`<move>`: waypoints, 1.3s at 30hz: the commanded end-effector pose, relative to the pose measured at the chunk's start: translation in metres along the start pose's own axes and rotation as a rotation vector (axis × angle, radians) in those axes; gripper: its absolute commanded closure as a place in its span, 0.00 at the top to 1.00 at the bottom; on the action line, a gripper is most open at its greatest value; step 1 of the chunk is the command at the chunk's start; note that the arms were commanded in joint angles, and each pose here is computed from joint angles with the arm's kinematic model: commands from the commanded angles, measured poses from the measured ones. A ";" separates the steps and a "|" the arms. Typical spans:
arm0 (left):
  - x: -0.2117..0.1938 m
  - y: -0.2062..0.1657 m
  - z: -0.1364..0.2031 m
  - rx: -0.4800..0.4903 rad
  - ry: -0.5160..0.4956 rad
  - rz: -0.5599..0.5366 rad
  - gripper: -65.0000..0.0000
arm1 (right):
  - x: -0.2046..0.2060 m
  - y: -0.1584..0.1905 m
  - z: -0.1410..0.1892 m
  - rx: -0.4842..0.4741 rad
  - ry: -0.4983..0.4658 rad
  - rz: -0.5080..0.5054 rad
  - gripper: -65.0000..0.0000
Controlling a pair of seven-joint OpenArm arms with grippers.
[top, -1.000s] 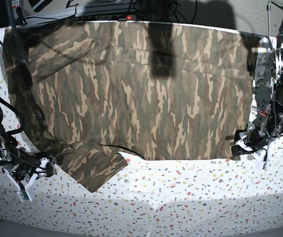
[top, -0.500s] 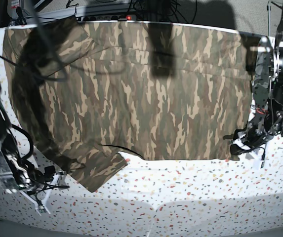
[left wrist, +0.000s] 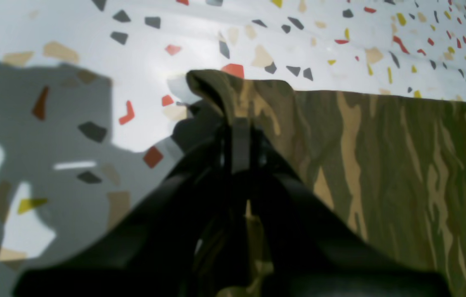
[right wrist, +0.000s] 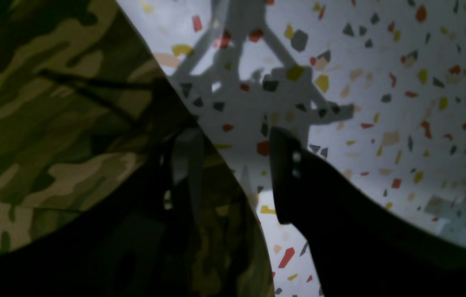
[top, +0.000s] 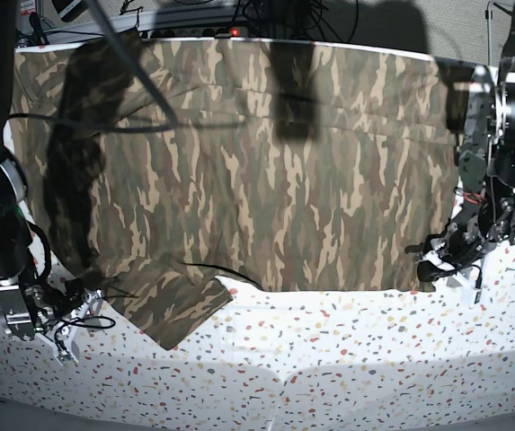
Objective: Fold the T-shirt properly
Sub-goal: 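Release the shoulders and move both grippers to the hem corners, then grasp the hem corners with both grippers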
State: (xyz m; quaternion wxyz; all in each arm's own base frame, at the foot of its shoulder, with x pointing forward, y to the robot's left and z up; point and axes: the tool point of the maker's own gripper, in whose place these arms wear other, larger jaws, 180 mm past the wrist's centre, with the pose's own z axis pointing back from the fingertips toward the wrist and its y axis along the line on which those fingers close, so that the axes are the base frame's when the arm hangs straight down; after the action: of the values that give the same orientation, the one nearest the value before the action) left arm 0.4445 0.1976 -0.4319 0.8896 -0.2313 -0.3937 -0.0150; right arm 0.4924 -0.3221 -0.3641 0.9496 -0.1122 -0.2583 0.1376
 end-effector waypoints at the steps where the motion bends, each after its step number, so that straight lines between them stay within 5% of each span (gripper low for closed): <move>1: -0.005 -0.002 -0.001 -0.004 0.055 -0.031 0.00 | 0.024 -0.011 0.011 -0.009 -0.053 -0.011 0.41; 25: -0.005 -0.002 -0.001 -0.004 0.058 -0.033 0.00 | -0.046 0.013 -0.014 0.008 0.126 0.048 0.41; 32: -0.005 -0.002 -0.001 -0.004 0.057 -0.033 0.00 | -0.051 0.012 -0.013 0.006 0.153 0.049 0.15; 36: -0.005 -0.002 -0.001 -0.004 0.058 -0.033 0.00 | -0.039 0.003 -0.009 -0.024 0.132 0.088 0.15; 39: -0.005 -0.002 -0.001 -0.004 0.058 -0.033 0.00 | -0.019 -0.005 -0.003 -0.036 0.087 0.079 0.26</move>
State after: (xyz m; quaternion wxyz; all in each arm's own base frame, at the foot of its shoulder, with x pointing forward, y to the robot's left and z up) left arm 0.4444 0.1974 -0.4321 0.8900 -0.2300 -0.3934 -0.0176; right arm 0.4574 -0.3279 -0.4013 0.9582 -0.1372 -0.1822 0.1726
